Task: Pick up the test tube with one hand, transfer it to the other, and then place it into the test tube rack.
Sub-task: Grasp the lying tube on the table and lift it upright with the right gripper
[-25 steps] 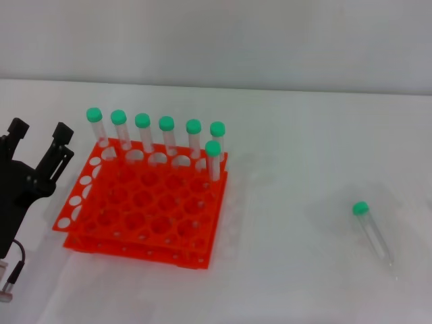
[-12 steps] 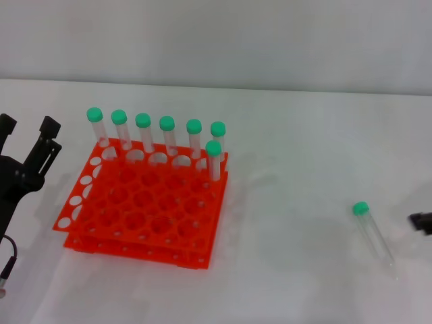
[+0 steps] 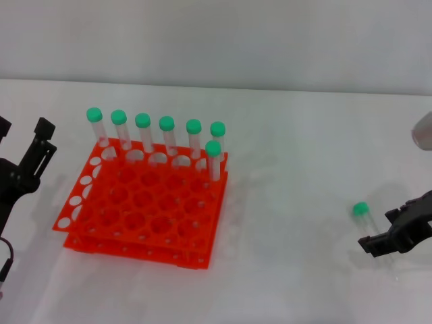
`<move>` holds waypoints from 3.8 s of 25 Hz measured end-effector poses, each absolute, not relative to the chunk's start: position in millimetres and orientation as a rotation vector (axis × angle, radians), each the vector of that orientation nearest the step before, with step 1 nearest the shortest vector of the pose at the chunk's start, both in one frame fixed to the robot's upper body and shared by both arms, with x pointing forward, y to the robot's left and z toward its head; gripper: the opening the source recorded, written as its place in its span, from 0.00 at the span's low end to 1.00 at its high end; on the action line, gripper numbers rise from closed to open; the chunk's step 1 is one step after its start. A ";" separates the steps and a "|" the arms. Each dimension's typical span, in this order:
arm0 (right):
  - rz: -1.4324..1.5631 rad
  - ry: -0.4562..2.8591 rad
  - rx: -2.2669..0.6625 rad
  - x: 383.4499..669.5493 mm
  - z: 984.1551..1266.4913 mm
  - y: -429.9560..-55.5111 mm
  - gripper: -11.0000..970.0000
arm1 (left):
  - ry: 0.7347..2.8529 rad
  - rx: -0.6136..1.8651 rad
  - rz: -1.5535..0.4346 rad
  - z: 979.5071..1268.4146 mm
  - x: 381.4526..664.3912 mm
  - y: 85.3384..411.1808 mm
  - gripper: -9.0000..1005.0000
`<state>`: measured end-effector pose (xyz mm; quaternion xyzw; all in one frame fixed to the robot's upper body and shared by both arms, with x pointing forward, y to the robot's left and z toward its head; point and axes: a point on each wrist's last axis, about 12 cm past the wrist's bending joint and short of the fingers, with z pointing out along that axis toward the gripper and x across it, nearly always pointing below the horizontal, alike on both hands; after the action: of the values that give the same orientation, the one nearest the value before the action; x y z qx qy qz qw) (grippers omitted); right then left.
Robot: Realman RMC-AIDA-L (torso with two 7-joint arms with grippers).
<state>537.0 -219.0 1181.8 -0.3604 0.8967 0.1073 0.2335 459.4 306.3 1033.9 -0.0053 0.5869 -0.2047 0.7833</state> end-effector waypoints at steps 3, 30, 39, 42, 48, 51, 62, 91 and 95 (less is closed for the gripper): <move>0.284 2.474 -0.984 541.3 1176.0 -219.8 0.73 | 1.271 -0.012 -0.442 1032.7 457.0 306.5 0.86; 0.149 2.575 -1.021 561.0 1146.6 -215.5 0.57 | 1.277 -0.019 -0.438 1031.2 454.0 307.6 0.86; 0.158 2.616 -1.023 565.4 1139.4 -211.9 0.43 | 1.275 -0.016 -0.438 1031.9 455.5 307.7 0.86; 0.157 2.617 -1.028 567.1 1139.5 -210.3 0.43 | 1.275 -0.016 -0.437 1032.1 455.8 307.9 0.86; 0.151 2.639 -1.054 571.6 1135.8 -206.0 0.35 | 1.270 -0.012 -0.433 1033.2 457.2 308.9 0.86; 0.149 2.647 -1.060 573.1 1134.9 -204.9 0.31 | 1.266 -0.010 -0.431 1033.9 457.9 309.4 0.86; 0.125 2.647 -1.071 575.9 1137.2 -204.1 0.26 | 1.257 -0.005 -0.432 1035.8 460.2 309.6 0.86; 0.522 1.830 -0.997 567.4 1182.2 -236.0 0.21 | 1.415 0.372 -1.142 1086.7 520.0 277.1 0.86; 0.553 1.762 -1.052 564.1 1179.7 -231.6 0.21 | 1.469 0.463 -1.235 1096.8 540.4 253.7 0.86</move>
<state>564.1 -231.6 1179.7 -0.4325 0.7244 0.2272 0.4864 540.4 253.7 1096.8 0.1958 0.6210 -0.5221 0.5509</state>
